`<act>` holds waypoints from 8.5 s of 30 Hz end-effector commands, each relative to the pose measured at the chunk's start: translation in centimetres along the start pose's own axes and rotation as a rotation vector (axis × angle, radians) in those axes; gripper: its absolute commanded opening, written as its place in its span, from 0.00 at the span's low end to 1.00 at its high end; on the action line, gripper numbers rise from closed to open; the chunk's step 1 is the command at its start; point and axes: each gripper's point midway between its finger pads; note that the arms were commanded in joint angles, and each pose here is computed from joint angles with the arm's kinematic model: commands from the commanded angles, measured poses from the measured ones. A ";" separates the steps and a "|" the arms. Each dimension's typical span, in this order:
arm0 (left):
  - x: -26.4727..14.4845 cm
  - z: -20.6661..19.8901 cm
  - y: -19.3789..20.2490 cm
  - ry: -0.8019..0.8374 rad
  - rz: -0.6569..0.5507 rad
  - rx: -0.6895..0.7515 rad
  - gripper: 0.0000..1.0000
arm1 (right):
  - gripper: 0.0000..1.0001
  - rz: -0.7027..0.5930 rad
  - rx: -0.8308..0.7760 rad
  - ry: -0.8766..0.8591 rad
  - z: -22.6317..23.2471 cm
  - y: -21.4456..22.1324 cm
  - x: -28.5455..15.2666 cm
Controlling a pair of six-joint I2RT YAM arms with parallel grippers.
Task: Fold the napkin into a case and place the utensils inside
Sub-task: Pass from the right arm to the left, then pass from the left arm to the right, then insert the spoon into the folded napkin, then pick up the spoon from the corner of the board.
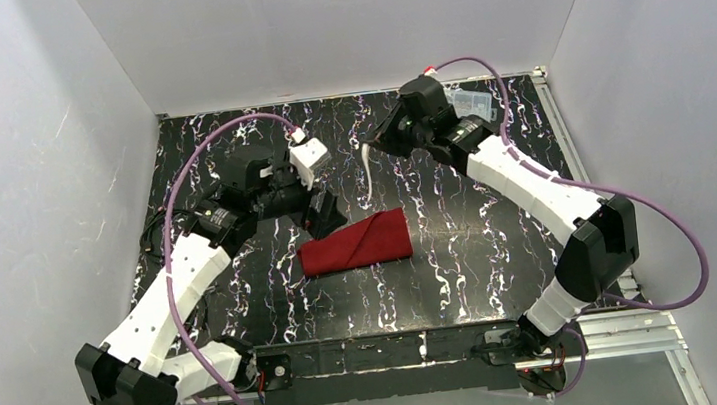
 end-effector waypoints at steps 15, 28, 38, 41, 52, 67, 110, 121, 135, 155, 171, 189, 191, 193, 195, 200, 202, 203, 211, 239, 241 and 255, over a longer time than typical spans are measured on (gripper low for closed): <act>2.1 2.6 -4.5 -0.320 -0.082 0.167 0.77 | 0.01 -0.224 0.228 -0.207 9.0 -2.4 -4.7; 2.7 3.5 -5.7 -0.366 -0.086 0.152 0.22 | 0.01 -0.214 0.212 -0.256 11.5 -0.6 -6.0; 1.2 0.8 -5.4 -0.248 -0.116 0.176 0.00 | 0.22 -0.129 0.111 -0.282 11.7 1.4 -5.2; 0.1 -2.0 -5.1 -0.076 -0.144 0.094 0.00 | 0.39 -0.076 -0.011 -0.355 11.9 1.9 -5.6; -2.1 -6.3 -0.7 0.322 0.056 -0.382 0.00 | 0.84 0.040 -0.722 -0.898 12.3 2.1 -15.1; -4.2 -9.3 0.6 0.496 0.159 -0.479 0.00 | 0.66 0.234 -0.966 -1.003 9.1 5.5 -14.6; -3.2 5.4 11.4 -0.156 0.518 -0.068 0.64 | 0.01 0.486 -0.718 0.025 -12.7 13.3 -5.0; 0.3 9.9 13.3 -0.269 0.576 -0.118 0.56 | 0.01 0.365 -0.541 0.146 -14.4 13.2 -2.2; 2.2 11.1 16.0 -0.295 0.644 -0.226 0.40 | 0.01 0.343 -0.471 0.152 -14.7 13.7 -0.2; 2.9 13.5 19.1 -0.319 0.704 -0.119 0.26 | 0.01 0.371 -0.392 0.107 -15.0 15.8 0.9; 3.0 13.6 20.2 -0.293 0.741 -0.045 0.18 | 0.01 0.376 -0.334 0.076 -15.5 17.3 1.9; 3.1 13.8 21.0 -0.284 0.749 0.015 0.13 | 0.01 0.373 -0.208 -0.018 -14.5 18.9 3.5; 3.2 13.8 21.1 -0.283 0.745 0.023 0.13 | 0.01 0.377 -0.209 -0.025 -14.1 18.8 3.2; 3.2 13.8 21.1 -0.280 0.747 0.029 0.13 | 0.01 0.366 -0.212 -0.026 -14.0 18.5 3.2; 3.2 13.9 21.2 -0.282 0.750 0.033 0.13 | 0.01 0.367 -0.211 -0.033 -13.7 18.5 3.3; 3.3 13.9 21.2 -0.280 0.752 0.028 0.12 | 0.01 0.382 -0.212 -0.062 -12.9 19.3 4.0; 3.4 13.9 21.1 -0.278 0.750 0.028 0.12 | 0.01 0.382 -0.210 -0.070 -12.6 19.6 4.3; 3.4 13.9 21.2 -0.277 0.751 0.027 0.12 | 0.01 0.383 -0.210 -0.075 -12.4 19.8 4.3; 3.4 14.1 21.3 -0.276 0.758 0.033 0.11 | 0.01 0.346 -0.220 -0.114 -10.8 19.6 4.6; 0.4 12.0 18.7 -0.201 0.787 -0.017 0.29 | 0.93 0.217 -0.529 0.231 -14.0 9.0 -1.5; -0.5 11.7 18.1 -0.185 0.780 -0.040 0.40 | 0.93 0.166 -0.502 0.339 -17.0 4.7 -2.9; -6.0 11.1 12.1 -0.109 0.688 -0.224 0.77 | 0.87 0.109 -0.347 1.028 -36.6 -6.8 -5.2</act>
Point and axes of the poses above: each gripper's point midway between its finger pads, its own x axis out along the fingers, its own z axis along the line the jaws close on, y = z × x, and after that the axes turned 12 degrees about -x, right-handed
